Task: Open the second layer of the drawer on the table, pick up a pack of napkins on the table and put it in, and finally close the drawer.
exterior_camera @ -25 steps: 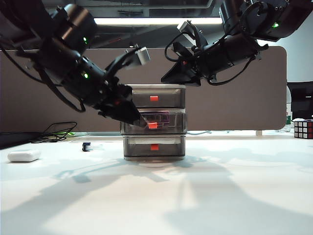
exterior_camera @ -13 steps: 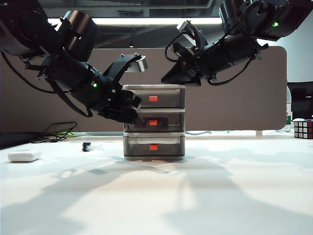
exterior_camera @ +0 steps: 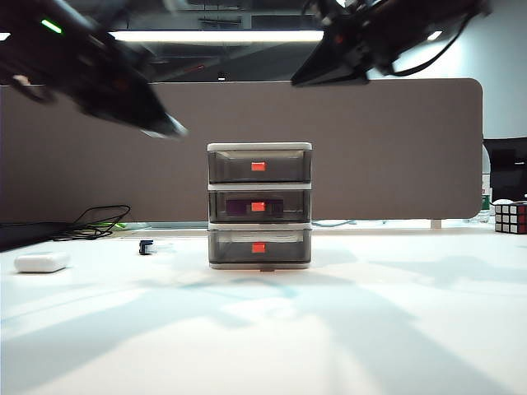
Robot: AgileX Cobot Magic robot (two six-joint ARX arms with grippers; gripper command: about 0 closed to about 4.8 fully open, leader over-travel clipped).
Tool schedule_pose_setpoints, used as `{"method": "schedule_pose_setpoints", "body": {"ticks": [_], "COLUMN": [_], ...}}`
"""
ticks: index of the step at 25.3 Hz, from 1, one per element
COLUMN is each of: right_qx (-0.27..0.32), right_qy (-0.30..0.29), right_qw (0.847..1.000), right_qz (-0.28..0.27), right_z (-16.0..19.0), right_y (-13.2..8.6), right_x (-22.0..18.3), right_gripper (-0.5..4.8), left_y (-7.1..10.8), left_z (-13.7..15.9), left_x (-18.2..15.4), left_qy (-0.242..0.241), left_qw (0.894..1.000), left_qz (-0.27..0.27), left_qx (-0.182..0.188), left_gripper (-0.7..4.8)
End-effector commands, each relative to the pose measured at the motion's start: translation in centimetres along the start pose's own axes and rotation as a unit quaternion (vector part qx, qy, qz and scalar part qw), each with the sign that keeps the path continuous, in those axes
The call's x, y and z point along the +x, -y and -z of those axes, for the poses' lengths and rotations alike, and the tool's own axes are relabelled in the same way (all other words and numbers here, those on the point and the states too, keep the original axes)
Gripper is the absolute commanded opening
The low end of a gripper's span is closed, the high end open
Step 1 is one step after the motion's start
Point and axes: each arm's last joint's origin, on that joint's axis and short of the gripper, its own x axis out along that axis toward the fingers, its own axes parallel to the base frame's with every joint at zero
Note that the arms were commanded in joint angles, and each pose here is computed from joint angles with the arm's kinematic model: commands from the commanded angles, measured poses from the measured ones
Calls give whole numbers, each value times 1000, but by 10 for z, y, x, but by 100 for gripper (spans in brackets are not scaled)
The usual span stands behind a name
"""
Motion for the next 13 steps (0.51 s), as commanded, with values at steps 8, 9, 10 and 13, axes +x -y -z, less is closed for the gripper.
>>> {"method": "schedule_pose_setpoints", "body": {"ticks": [8,9,10,13], "right_qx": [12,19,24,32], "right_qy": [27,33,44,66], "right_qw": [994,993,989,985], "right_qz": [104,115,136,155], "right_z": [73,80,92,116], "right_y": [-68,-73,-79,-90], "right_x": [-117,-124,-135,-150], "right_gripper": [-4,-4,-4,-4], "left_y": [44,46,50,54], "left_z": [83,89,99,112], "left_x": [-100,-104,-109,-110], "left_qy": [152,172,202,207], "left_qw": [974,971,963,961], "left_qz": [-128,-131,-143,-145], "left_qx": [-108,-106,-104,-113], "left_gripper": [-4,-4,-4,-4]}}
